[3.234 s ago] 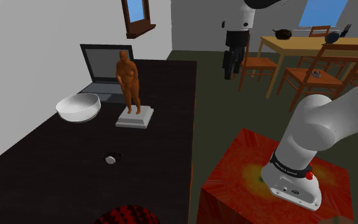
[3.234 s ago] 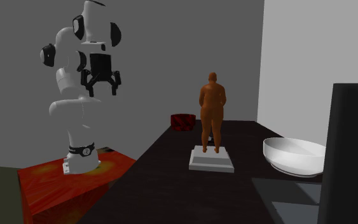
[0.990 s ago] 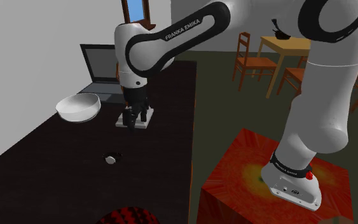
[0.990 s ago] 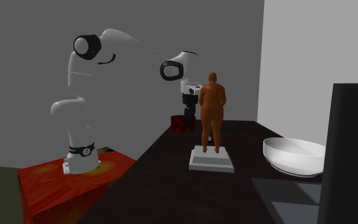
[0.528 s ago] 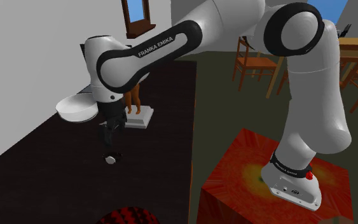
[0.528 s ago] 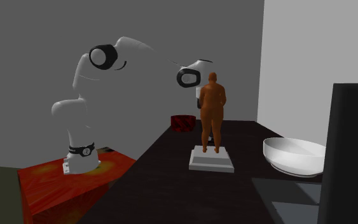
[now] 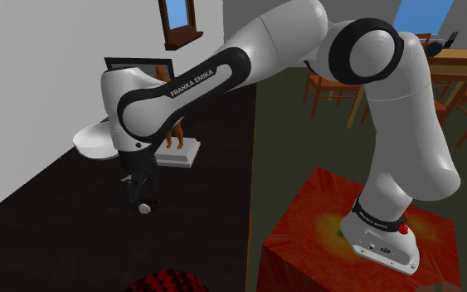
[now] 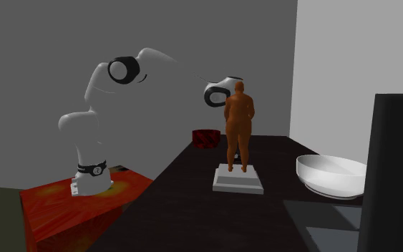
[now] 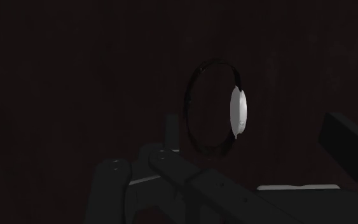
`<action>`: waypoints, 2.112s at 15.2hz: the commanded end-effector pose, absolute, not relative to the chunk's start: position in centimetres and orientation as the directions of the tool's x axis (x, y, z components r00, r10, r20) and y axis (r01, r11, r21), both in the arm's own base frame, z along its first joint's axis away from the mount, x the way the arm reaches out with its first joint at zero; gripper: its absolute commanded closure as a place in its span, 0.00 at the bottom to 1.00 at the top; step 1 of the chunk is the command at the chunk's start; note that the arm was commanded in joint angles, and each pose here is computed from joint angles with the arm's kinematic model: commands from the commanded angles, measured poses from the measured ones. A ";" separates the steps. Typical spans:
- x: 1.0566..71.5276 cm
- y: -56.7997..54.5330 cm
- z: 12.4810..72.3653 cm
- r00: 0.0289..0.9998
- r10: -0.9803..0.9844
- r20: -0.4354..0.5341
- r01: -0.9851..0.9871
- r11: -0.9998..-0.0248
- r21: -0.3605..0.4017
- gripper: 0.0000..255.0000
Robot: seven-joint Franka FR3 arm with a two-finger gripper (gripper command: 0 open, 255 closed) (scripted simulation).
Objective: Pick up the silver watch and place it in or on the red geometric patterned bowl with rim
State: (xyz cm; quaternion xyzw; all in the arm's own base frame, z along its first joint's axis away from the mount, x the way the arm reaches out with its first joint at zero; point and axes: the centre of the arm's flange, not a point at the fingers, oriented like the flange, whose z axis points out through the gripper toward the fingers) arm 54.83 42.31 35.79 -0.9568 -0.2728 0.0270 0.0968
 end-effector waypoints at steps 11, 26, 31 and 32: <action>54.7 42.6 34.5 0.850 0.527 0.001 0.517 -0.832 -0.200 1.00; 54.7 42.6 38.2 0.850 0.527 0.002 0.517 -0.832 -0.200 1.00; 54.7 42.6 40.8 0.850 0.527 0.002 0.517 -0.832 -0.200 1.00; 54.7 42.6 41.4 0.850 0.527 0.002 0.517 -0.832 -0.200 1.00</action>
